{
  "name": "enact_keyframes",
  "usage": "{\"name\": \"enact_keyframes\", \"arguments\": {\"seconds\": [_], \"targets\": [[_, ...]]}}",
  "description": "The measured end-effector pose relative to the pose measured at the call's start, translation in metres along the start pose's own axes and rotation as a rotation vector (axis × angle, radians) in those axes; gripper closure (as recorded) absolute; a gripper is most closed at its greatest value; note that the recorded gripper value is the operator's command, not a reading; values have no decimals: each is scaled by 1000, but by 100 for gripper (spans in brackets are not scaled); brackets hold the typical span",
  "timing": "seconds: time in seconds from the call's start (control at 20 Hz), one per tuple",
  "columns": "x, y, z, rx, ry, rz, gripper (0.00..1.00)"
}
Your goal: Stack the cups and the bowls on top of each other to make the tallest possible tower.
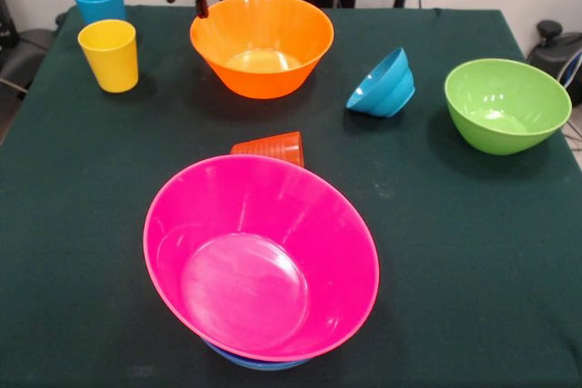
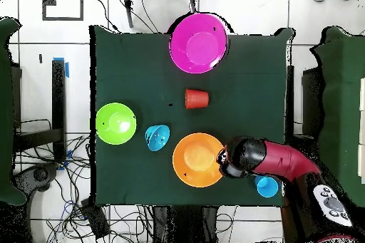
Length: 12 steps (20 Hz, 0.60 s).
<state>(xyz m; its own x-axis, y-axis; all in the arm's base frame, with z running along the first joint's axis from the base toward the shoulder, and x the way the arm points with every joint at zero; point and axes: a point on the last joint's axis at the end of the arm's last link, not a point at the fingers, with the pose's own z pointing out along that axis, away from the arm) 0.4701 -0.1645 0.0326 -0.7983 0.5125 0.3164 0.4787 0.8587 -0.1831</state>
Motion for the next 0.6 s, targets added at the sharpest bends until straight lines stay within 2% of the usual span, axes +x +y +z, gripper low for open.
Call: {"name": "enact_keyframes", "arguments": {"seconds": [0.15, 0.3, 0.6], "targets": [[-4, -4, -4, 16, 2, -7, 0], [-12, -7, -7, 30, -13, -16, 0], [-19, -6, -6, 33, -28, -31, 0]]}}
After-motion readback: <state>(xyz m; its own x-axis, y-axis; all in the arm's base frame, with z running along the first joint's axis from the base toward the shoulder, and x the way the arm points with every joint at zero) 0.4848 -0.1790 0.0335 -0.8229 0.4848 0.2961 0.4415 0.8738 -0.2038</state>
